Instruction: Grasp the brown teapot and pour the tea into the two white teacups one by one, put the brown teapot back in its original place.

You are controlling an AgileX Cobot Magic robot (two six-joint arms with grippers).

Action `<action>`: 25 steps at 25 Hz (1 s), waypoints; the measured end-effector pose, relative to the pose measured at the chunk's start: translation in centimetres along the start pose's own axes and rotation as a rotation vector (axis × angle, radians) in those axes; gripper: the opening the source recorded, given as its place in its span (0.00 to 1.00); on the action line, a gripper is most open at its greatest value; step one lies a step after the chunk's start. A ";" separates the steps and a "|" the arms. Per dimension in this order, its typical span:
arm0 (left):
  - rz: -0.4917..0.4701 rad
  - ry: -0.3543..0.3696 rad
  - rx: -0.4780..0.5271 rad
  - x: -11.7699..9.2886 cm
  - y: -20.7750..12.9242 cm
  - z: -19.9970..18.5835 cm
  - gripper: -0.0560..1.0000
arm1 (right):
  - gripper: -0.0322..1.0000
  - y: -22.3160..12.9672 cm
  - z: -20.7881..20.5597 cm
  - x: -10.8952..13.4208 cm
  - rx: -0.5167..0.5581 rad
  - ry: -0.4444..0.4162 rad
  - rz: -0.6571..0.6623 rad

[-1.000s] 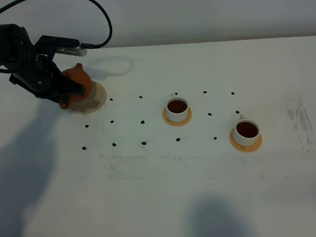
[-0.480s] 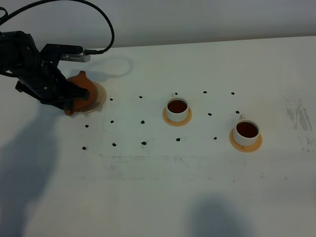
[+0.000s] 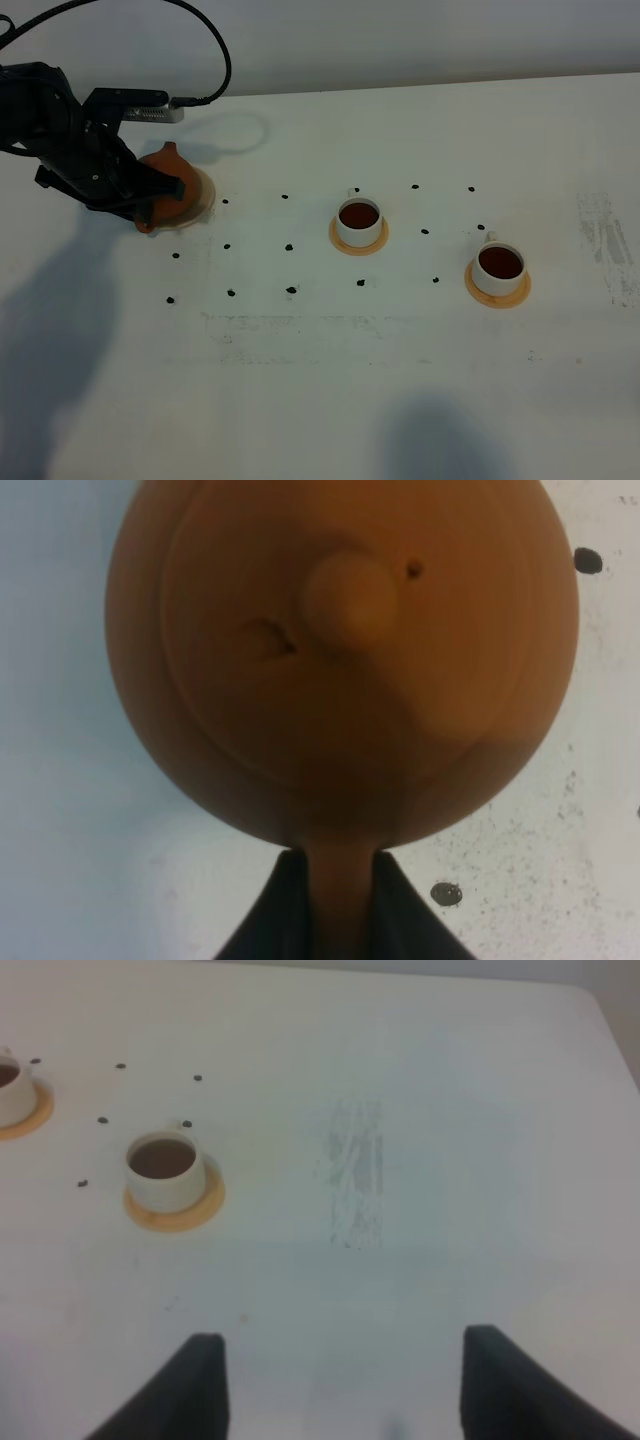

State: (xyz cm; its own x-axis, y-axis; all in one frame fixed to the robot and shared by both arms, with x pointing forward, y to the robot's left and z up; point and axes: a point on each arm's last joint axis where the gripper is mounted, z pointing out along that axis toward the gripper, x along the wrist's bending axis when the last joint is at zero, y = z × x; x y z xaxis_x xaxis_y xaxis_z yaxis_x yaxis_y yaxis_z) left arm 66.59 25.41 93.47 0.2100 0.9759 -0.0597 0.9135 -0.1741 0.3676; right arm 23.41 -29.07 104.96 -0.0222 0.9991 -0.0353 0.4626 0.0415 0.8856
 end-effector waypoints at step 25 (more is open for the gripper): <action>0.069 0.052 -0.018 0.2 0.3 -3.1 0.41 | 0.53 0.0 0.0 0.0 0.000 0.000 0.000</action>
State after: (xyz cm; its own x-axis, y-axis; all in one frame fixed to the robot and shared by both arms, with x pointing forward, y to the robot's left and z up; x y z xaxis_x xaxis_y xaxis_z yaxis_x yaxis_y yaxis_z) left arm 65.86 25.92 96.42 0.2533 0.9673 0.0142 0.8909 -0.2389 0.3863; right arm 23.41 -29.07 104.96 -0.0222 0.9991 -0.0353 0.4626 0.0415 0.8856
